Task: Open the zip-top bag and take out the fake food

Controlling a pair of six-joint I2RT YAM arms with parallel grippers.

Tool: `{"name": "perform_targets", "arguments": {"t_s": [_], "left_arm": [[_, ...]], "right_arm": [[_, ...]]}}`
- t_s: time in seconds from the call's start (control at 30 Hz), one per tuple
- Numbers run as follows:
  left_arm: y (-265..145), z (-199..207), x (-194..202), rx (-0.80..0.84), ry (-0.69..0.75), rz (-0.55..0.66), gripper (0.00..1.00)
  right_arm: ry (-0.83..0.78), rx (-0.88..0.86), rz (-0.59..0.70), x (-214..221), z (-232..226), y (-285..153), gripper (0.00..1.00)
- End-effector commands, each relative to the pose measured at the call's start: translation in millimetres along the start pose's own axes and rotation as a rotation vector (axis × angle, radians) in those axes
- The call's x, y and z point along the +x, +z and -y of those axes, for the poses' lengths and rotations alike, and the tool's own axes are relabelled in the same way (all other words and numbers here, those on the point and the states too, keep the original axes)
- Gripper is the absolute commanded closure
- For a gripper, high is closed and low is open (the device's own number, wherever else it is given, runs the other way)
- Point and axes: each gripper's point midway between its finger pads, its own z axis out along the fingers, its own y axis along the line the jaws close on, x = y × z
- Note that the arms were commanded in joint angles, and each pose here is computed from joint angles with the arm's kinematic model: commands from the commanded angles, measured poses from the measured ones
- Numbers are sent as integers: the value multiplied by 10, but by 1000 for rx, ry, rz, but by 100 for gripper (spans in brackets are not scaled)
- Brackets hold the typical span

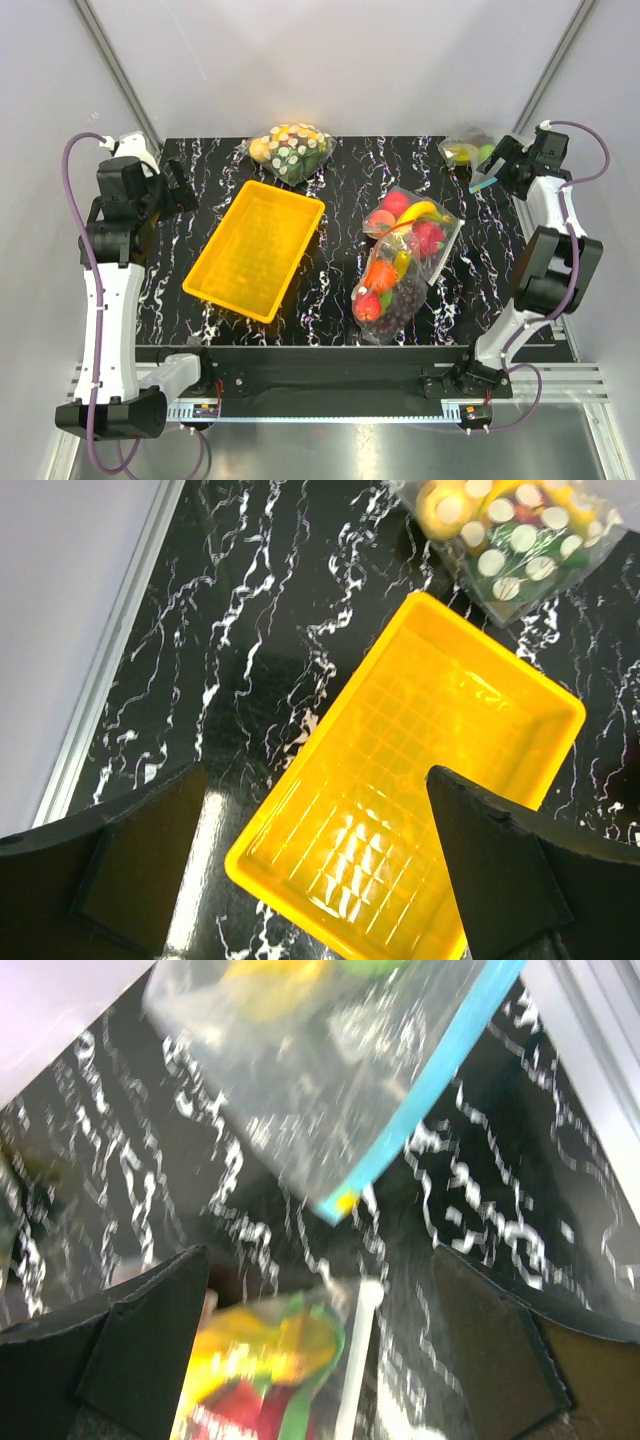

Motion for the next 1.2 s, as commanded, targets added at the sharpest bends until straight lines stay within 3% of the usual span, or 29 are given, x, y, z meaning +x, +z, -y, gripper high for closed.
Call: {"name": "perform_targets", "arguments": {"t_s": [0.0,0.33,0.63,0.73,0.87,0.9,0.97,1.0,1.17], "left_arm": [[-78,90,-281,56,24,129,1],[-14,69,-311,26,-11,134,1],[-95,83,-374,1,-50,160,1],[-126,102,-385,-12,-49,163,1],[-178,91,-368,-38,-23,135,1],[-192,89,-395,-44,-19,138,1],[-226,99,-411,-43,-14,140,1],[-232,101,-425,-42,-14,145,1],[-222,231,-438,-5,43,151,1]], "right_arm": [[8,-35,94,-417,-70,152,0],[76,-6,50,-401,139,924,3],[126,32,83,-292,314,1220,5],[125,5,109,-337,287,1286,12],[111,-57,166,-436,196,1320,40],[108,-63,162,-425,188,1321,52],[98,-88,160,-451,133,1305,67],[91,-98,167,-490,100,1272,80],[59,-145,156,-570,-65,1044,93]]}}
